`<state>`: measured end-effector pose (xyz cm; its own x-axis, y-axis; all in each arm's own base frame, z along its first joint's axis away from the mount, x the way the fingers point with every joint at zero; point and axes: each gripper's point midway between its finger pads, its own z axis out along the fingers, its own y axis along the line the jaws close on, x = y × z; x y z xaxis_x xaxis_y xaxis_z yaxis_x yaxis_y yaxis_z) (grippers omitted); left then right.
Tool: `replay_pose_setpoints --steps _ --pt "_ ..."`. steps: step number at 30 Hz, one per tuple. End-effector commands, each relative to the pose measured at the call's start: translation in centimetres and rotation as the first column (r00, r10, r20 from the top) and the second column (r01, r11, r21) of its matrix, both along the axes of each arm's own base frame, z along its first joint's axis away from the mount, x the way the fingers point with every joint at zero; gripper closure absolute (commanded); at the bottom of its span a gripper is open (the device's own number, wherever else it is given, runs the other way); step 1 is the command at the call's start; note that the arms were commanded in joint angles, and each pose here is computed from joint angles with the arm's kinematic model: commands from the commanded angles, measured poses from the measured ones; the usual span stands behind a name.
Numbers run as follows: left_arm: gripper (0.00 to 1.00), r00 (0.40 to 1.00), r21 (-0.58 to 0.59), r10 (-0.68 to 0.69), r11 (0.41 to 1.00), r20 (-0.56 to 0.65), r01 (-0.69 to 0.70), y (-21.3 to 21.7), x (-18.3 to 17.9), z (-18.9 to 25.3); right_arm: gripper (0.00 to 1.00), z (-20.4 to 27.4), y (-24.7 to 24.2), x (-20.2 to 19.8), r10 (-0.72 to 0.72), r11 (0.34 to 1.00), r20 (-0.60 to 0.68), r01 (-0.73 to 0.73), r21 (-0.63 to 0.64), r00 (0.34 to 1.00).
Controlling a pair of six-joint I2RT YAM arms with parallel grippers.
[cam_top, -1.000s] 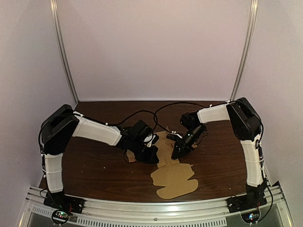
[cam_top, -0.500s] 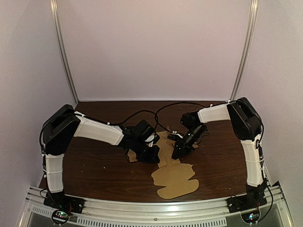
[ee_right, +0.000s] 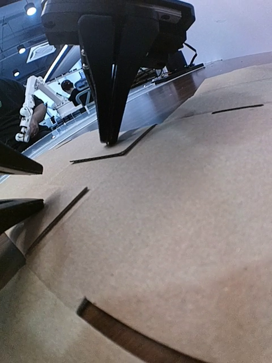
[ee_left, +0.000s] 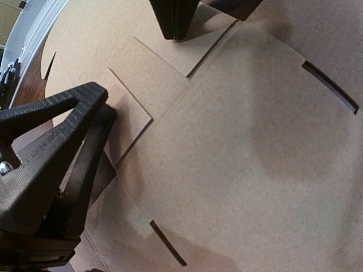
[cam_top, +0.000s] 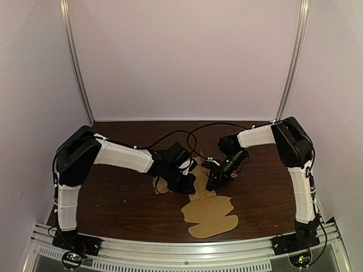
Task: Fold the paper box
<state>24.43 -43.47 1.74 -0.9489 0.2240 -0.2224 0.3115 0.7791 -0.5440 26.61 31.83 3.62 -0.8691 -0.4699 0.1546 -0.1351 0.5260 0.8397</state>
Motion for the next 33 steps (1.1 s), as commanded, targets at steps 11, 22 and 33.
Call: replay_pose_setpoints --steps 11,22,33 --pt "1.00 0.977 -0.017 -0.064 0.997 0.203 0.069 1.0 0.6 6.5 0.79 -0.4 -1.0 0.0 0.064 0.998 0.095 -0.062 -0.026 0.993" --pt "0.27 0.797 0.107 0.202 0.943 0.570 -0.316 15.1 4.4 15.1 0.33 20.1 -1.4 4.5 0.070 0.975 0.708 -0.198 0.101 0.702" --pt "0.28 0.877 0.128 0.295 0.922 0.380 -0.365 12.5 11.6 8.6 0.08 17.7 -6.1 14.6 -0.158 0.978 0.848 0.200 0.063 0.506"
